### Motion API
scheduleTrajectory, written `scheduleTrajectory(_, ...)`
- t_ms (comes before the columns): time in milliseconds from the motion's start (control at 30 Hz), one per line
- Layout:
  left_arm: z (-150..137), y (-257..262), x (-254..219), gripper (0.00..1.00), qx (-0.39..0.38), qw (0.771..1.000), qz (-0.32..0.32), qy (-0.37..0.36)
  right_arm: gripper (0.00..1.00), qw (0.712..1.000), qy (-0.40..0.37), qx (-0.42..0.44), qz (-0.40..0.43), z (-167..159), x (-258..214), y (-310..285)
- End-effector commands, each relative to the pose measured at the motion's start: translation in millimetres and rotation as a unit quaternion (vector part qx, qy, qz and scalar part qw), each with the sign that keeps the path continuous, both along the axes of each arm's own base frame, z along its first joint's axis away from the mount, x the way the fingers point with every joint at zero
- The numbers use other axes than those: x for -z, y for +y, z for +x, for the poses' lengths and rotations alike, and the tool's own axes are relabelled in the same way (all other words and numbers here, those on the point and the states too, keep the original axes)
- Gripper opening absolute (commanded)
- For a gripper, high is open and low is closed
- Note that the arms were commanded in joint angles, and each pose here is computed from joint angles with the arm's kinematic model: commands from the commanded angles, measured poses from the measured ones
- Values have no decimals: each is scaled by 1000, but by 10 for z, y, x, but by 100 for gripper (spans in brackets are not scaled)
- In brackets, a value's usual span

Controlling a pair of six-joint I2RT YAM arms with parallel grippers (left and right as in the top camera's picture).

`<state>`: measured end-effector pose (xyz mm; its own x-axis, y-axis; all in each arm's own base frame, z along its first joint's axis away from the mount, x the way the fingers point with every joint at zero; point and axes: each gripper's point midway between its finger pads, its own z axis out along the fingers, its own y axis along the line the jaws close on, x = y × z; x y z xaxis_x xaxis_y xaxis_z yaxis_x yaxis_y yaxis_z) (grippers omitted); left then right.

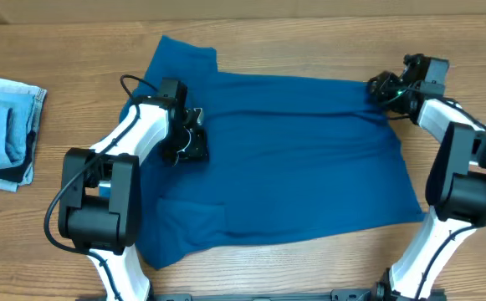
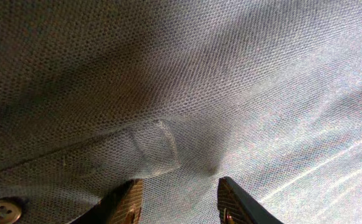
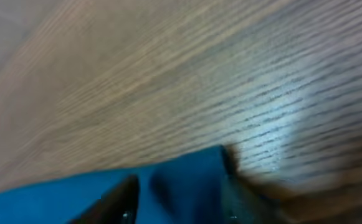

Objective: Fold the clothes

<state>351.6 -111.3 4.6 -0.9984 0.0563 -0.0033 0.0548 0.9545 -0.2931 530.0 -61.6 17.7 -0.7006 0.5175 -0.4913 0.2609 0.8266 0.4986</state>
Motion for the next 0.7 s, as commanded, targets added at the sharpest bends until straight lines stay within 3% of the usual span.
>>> scheduleTrajectory(0,48,40,45,44,11,1000,16,-9,13,1000,-4,3,-2,45,8,-18)
scheduleTrajectory(67,48,40,45,44,11,1000,16,-9,4,1000,-9,2,-3,63,-8,-21)
scheduleTrajectory(267,50,40,45,44,11,1000,16,-10,4,999,-52,4,-15,213,-144,-65)
scheduleTrajectory(500,52,41,45,49,11,1000,16,-10,6,985,-139,55,-81,542,-262,-379)
scheduleTrajectory(633,77,42,43,61,10,1000,15,-15,8,973,-199,65,-93,707,-574,-479)
scheduleTrajectory(667,85,40,43,63,8,1000,14,-16,19,972,-204,65,-94,739,-629,-484)
